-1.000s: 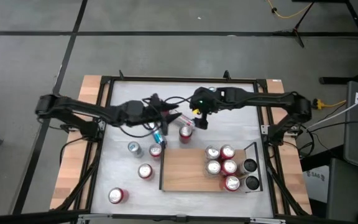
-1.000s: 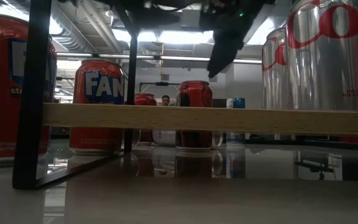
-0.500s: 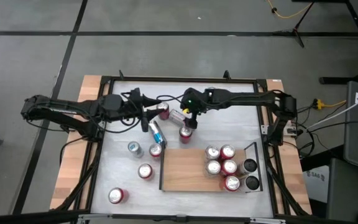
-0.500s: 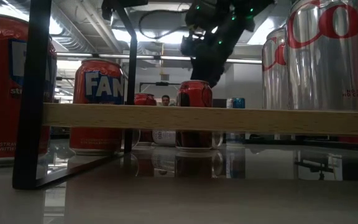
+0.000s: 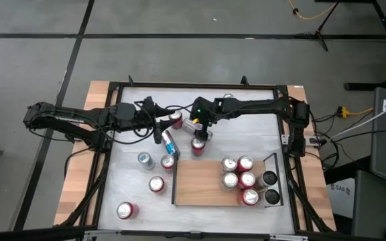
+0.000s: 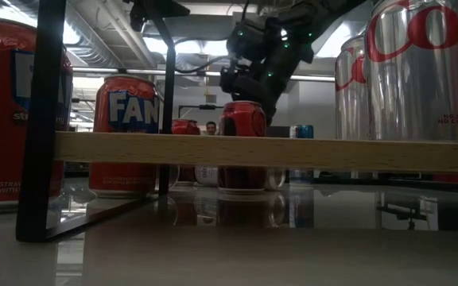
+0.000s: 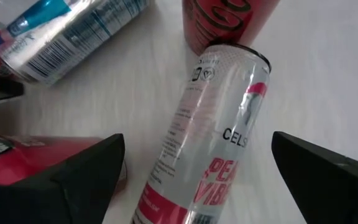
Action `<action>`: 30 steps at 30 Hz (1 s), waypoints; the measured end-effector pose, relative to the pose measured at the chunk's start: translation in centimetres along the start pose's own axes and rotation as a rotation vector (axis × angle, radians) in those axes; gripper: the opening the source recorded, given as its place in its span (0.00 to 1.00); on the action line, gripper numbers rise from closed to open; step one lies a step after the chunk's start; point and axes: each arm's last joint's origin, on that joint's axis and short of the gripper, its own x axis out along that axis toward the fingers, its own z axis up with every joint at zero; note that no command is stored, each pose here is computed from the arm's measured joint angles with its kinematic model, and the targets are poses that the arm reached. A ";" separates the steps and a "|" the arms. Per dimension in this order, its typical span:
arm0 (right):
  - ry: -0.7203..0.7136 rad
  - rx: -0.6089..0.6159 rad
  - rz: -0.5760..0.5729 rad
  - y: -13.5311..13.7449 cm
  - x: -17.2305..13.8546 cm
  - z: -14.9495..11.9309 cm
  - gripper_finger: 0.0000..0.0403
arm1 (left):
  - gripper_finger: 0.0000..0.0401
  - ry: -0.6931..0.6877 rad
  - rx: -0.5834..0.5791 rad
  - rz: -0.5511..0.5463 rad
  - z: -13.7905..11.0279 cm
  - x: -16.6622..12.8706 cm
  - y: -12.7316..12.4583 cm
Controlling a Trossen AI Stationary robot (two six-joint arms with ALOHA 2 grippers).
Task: Place canned beverage on shelf
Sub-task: Adjust the black soda can
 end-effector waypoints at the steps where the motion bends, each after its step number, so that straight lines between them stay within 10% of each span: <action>1: 0.003 0.001 0.002 0.0 0.2 0.0 0.99 | 0.46 0.000 0.000 0.000 0.0 0.0 0.0; 30: -0.040 0.225 0.042 -2.2 0.1 0.4 0.99 | 0.46 0.012 0.005 0.003 -0.1 0.0 0.0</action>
